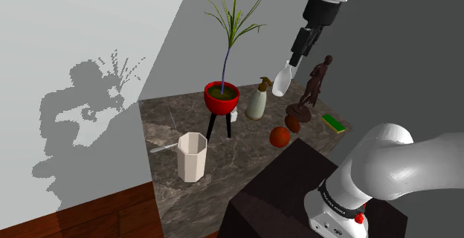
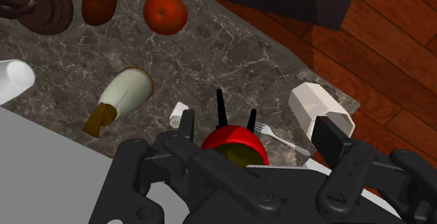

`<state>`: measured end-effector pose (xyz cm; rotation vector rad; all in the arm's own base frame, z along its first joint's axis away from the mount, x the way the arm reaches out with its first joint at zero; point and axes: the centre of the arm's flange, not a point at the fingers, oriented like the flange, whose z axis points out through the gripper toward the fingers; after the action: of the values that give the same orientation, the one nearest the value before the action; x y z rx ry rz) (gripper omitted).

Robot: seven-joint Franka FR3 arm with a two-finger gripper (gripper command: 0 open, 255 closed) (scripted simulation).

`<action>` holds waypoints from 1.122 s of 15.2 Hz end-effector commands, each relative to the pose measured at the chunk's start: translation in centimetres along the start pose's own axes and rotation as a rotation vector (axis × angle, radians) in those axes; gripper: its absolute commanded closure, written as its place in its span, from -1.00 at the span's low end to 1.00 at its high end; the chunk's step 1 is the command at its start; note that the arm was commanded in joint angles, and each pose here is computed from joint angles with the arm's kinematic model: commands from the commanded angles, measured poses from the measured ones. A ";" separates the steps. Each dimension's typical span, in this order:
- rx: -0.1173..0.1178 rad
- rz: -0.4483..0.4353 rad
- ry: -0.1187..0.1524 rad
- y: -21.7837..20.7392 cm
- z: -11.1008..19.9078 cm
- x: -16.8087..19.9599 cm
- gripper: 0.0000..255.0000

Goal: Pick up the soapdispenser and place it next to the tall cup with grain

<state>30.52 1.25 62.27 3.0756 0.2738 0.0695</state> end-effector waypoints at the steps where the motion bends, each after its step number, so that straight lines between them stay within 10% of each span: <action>1: 0.000 0.000 0.000 0.0 0.0 0.0 -1.00; 17: -0.024 0.015 0.013 12.9 13.7 8.8 -1.00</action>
<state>41.42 -9.84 50.49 3.0571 0.2497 0.0891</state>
